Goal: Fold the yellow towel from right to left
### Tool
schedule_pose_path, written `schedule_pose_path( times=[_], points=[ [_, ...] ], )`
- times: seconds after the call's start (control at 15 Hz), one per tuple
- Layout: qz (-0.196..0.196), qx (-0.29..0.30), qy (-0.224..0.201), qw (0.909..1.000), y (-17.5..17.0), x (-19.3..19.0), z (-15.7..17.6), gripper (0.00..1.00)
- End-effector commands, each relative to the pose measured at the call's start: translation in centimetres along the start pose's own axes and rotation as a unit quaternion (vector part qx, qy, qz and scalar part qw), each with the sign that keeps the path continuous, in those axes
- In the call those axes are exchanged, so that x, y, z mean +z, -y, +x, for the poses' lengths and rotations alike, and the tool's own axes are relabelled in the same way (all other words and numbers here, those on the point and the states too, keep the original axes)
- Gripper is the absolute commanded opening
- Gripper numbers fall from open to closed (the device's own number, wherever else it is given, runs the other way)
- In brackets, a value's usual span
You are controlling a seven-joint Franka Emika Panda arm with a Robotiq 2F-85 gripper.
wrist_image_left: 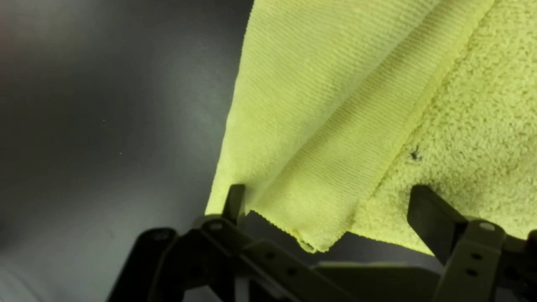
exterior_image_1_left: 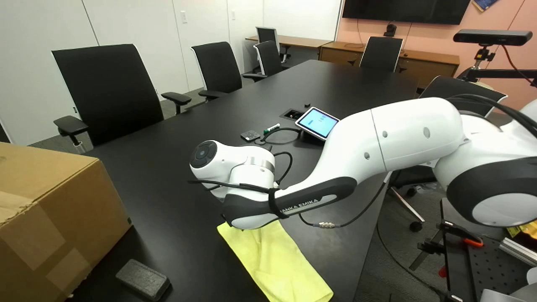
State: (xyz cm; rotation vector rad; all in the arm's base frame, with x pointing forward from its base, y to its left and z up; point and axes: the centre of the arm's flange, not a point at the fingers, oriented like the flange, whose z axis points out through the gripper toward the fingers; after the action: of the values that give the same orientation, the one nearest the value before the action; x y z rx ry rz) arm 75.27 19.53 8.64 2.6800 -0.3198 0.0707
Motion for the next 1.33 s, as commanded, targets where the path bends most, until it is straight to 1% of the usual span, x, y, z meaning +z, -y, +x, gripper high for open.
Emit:
schedule_pose_path(
  times=[0.0, 0.47, 0.73, 0.87, 1.27],
  points=[
    [0.007, -0.002, -0.006, 1.0, -0.6, -0.5, 0.1, 1.0],
    [0.026, -0.012, -0.002, 0.9996, -1.5, -1.1, -0.9, 1.0],
    [0.036, -0.022, 0.008, 0.9991, -2.3, -1.5, -1.8, 1.0],
    [0.041, -0.03, 0.015, 0.9986, -2.6, -1.6, -2.7, 1.0],
    [0.061, -0.044, 0.015, 0.997, -2.7, -2.4, -5.7, 1.0]
  ],
)
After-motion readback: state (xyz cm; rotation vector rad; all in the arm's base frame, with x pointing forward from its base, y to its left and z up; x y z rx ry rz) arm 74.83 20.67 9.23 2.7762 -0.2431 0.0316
